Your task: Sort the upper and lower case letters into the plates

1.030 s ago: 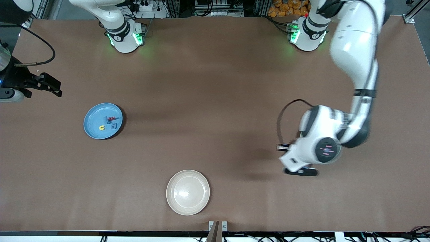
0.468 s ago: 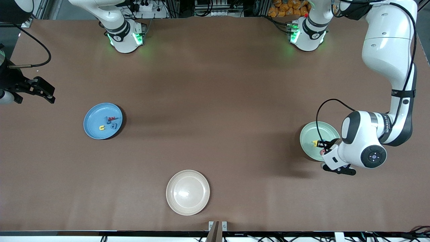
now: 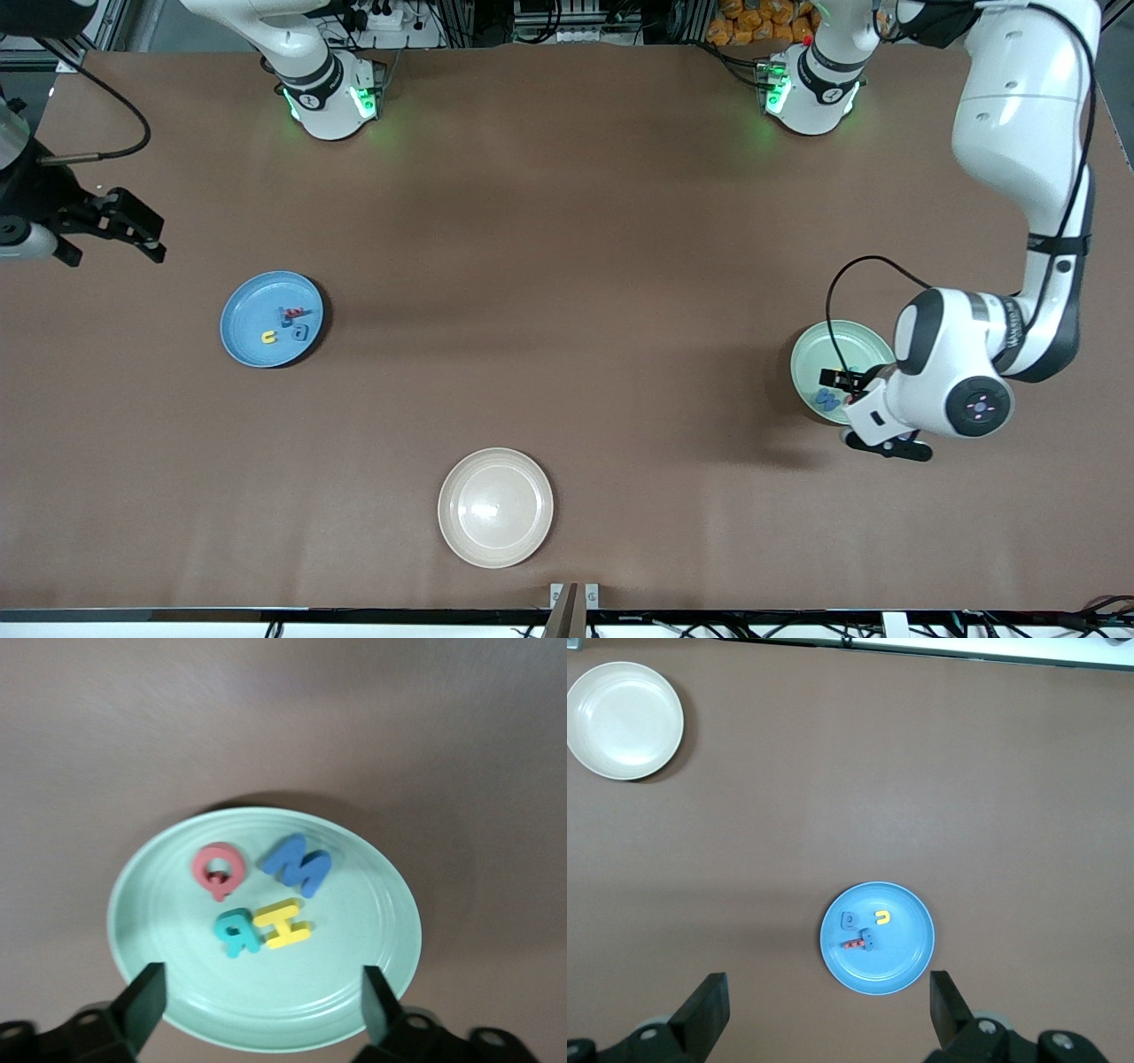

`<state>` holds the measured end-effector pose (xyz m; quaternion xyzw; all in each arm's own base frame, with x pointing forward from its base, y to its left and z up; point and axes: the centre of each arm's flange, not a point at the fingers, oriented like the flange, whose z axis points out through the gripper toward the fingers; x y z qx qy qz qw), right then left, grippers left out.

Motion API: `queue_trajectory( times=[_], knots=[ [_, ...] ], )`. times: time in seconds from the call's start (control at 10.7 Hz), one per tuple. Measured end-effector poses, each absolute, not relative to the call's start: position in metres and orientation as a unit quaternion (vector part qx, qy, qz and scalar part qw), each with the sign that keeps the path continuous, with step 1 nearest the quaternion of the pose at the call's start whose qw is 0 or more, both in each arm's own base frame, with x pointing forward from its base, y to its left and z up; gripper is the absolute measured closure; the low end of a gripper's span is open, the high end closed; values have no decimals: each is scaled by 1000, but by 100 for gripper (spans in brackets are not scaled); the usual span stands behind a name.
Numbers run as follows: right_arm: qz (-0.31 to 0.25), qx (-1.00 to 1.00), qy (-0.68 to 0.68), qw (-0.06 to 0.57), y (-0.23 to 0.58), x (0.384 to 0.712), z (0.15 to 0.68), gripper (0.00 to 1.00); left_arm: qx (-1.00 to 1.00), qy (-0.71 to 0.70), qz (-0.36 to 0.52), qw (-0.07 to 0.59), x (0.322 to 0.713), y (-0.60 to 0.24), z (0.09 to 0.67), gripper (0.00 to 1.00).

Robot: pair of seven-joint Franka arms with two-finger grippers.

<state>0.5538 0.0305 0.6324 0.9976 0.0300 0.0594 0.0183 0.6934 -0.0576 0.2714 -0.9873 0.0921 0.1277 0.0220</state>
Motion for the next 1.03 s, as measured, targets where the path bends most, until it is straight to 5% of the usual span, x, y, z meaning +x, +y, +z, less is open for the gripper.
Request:
queue_trajectory(
  times=[0.47, 1.03],
  knots=[
    [52, 998, 26, 18, 27, 553, 630, 0, -999, 38, 18, -21, 690, -21, 431, 0],
    [56, 998, -12, 14, 36, 553, 638, 0, -999, 39, 4, -35, 615, -31, 587, 0]
  ],
)
